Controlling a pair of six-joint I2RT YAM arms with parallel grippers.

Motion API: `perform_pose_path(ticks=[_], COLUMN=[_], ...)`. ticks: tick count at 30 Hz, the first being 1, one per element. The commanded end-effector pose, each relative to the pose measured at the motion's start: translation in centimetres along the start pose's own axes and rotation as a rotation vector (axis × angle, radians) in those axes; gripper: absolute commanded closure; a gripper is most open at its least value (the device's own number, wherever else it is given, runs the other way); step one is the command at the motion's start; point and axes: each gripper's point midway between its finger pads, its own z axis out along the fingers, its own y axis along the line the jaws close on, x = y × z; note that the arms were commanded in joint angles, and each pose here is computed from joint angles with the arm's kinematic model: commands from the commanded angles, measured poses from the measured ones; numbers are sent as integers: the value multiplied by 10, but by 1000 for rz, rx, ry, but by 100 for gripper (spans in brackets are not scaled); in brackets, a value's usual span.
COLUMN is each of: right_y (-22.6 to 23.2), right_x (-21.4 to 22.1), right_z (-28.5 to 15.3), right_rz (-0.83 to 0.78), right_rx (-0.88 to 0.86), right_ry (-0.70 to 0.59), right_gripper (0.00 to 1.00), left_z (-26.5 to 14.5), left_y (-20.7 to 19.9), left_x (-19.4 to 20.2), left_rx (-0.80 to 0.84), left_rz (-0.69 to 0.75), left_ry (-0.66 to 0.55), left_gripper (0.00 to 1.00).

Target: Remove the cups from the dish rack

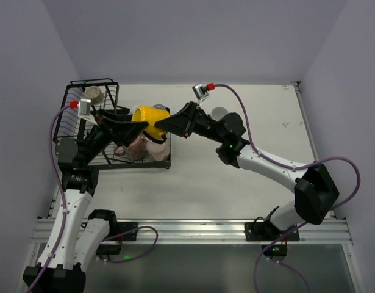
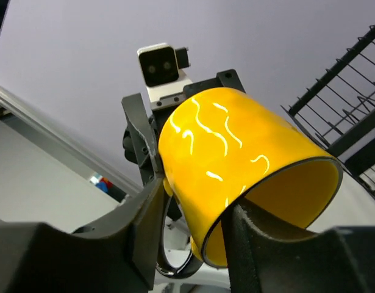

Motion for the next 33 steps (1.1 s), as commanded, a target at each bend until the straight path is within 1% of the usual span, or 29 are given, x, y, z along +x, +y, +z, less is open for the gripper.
perform_pose_path(ticks=[1, 2, 3, 4, 5, 6, 7, 8, 10, 11, 12, 14, 15, 16, 17, 18, 19, 20, 21, 22, 23, 25, 26, 27, 29, 30, 31, 32, 33], right_y=[40, 39, 41, 41, 41, 41, 39, 41, 35, 37, 27, 19, 3, -5, -14, -29, -44, -57, -69, -83, -92, -115, -121, -142, -156, -165, -189, -194, -203], right_x=[-12, -12, -13, -13, -12, -12, -12, -17, -19, -28, -26, -40, -39, -43, -58, -56, -70, -81, -95, -115, -132, -159, -175, -180, -197, -200, -201, -210, -213], right_z=[6, 6, 6, 6, 6, 5, 4, 0, -7, -15, -21, -39, -46, -53, -63, -78, -90, -114, -132, -155, -184, -228, -258, -275, -302, -307, -319, -328, -333], right_rz=[-12, -9, -10, -11, -11, -16, -19, -29, -29, -45, -31, -72, -55, -111, -145, -123, -251, -253, -363, -412, -415, -454, -441, -428, -410, -399, -377, -384, -385], right_rx=[-174, -177, -187, -188, -190, -190, -187, -186, -165, -157, -120, -62, 16, 63, 131, 265, 374, 553, 674, 827, 959, 1156, 1260, 1339, 1439, 1464, 1526, 1578, 1609], right_ry=[-27, -34, -37, -37, -33, -28, -27, -39, -41, -56, -47, -68, -52, -53, -73, -45, -69, -67, -70, -130, -151, -194, -221, -191, -194, -176, -133, -137, -111], right_gripper=[58, 64, 75, 81, 90, 98, 100, 100, 100, 100, 100, 100, 100, 100, 100, 100, 100, 100, 100, 100, 100, 100, 100, 100, 100, 100, 100, 100, 100], left_z=[-2, -2, -3, -3, -3, -3, -3, -3, -6, -6, -10, -16, -26, -31, -38, -50, -58, -68, -73, -76, -78, -77, -76, -74, -75, -75, -74, -75, -74], left_y=[-25, -27, -26, -27, -31, -26, -24, -25, -12, -15, -1, 1, 17, 23, 28, 37, 46, 49, 53, 60, 62, 66, 67, 65, 66, 65, 65, 66, 65], left_x=[-12, -14, -14, -15, -17, -15, -15, -18, -15, -23, -20, -28, -27, -30, -33, -37, -34, -39, -36, -30, -29, -24, -23, -22, -20, -20, -18, -19, -18], left_rx=[73, 71, 59, 59, 61, 38, 24, 16, -58, -78, -154, -223, -320, -371, -415, -499, -544, -594, -611, -628, -636, -634, -635, -626, -629, -626, -625, -631, -624], left_rz=[57, 71, 81, 90, 101, 111, 117, 136, 169, 211, 255, 323, 368, 391, 416, 454, 461, 488, 490, 485, 493, 492, 492, 494, 495, 502, 502, 505, 507], left_ry=[-43, -49, -47, -47, -46, -32, -26, -26, -9, -16, 7, 16, 32, 28, 19, -2, -8, -43, -47, -41, -44, -32, -29, -27, -28, -30, -27, -32, -27], left_gripper=[72, 61, 50, 40, 21, 13, 7, 0, 0, 0, 0, 0, 0, 0, 0, 0, 0, 0, 0, 0, 0, 0, 0, 0, 0, 0, 0, 0, 0])
